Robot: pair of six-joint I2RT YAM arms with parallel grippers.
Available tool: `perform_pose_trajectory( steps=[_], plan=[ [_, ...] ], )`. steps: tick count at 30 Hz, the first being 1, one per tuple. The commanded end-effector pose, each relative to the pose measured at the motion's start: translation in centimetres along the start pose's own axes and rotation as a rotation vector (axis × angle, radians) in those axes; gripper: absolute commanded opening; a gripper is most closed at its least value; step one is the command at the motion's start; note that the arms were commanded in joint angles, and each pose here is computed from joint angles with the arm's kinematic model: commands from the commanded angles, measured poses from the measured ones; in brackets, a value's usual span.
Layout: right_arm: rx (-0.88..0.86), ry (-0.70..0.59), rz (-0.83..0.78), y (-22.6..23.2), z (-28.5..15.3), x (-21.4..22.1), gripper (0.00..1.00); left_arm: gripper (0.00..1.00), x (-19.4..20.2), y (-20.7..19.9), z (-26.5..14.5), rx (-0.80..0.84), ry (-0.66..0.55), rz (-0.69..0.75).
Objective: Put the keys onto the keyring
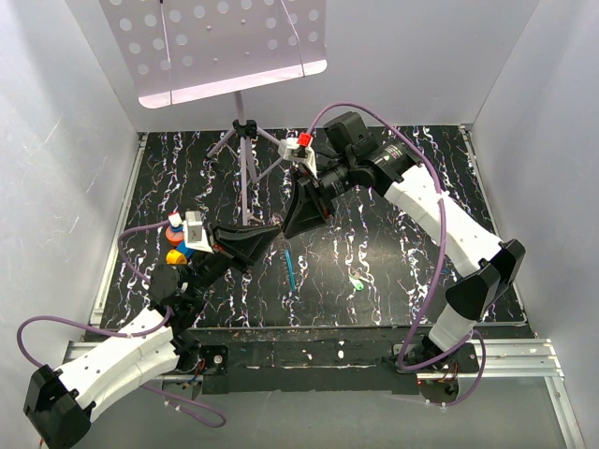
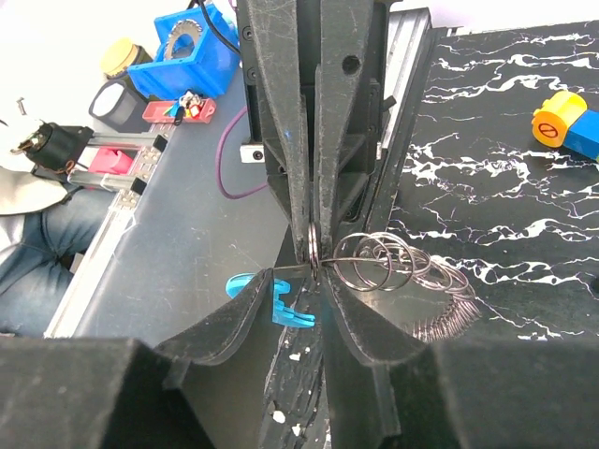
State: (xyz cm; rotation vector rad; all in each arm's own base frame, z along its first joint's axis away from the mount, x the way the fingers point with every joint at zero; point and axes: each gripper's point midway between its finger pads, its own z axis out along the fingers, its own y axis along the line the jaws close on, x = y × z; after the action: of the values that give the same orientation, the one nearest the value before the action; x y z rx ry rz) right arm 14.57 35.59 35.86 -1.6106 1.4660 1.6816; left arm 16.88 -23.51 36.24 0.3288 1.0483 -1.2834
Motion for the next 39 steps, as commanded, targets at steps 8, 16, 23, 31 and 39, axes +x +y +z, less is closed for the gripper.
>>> perform_pose_trajectory(
  steps=[8,16,23,31,39],
  plan=[
    [0.024,-0.020,-0.033,-0.1,0.0,-1.5,0.25,0.00,-0.3,0.4,-0.2,-0.017,-0.021,0.004],
    [0.036,-0.021,-0.026,-0.5,0.0,-1.6,0.13,0.00,0.1,0.6,-0.4,-0.026,-0.009,0.002],
    [0.037,-0.012,-0.032,-0.4,0.0,-1.2,0.01,0.00,0.1,0.9,-0.5,-0.043,-0.011,-0.001],
    [0.131,0.121,-0.071,-1.1,-1.0,2.5,0.01,0.69,0.9,2.5,-3.8,-0.249,0.144,-0.017],
    [0.112,0.395,-0.059,-0.9,-2.7,8.3,0.01,0.98,1.6,-0.8,-6.1,-0.198,0.469,0.019]
  ],
)
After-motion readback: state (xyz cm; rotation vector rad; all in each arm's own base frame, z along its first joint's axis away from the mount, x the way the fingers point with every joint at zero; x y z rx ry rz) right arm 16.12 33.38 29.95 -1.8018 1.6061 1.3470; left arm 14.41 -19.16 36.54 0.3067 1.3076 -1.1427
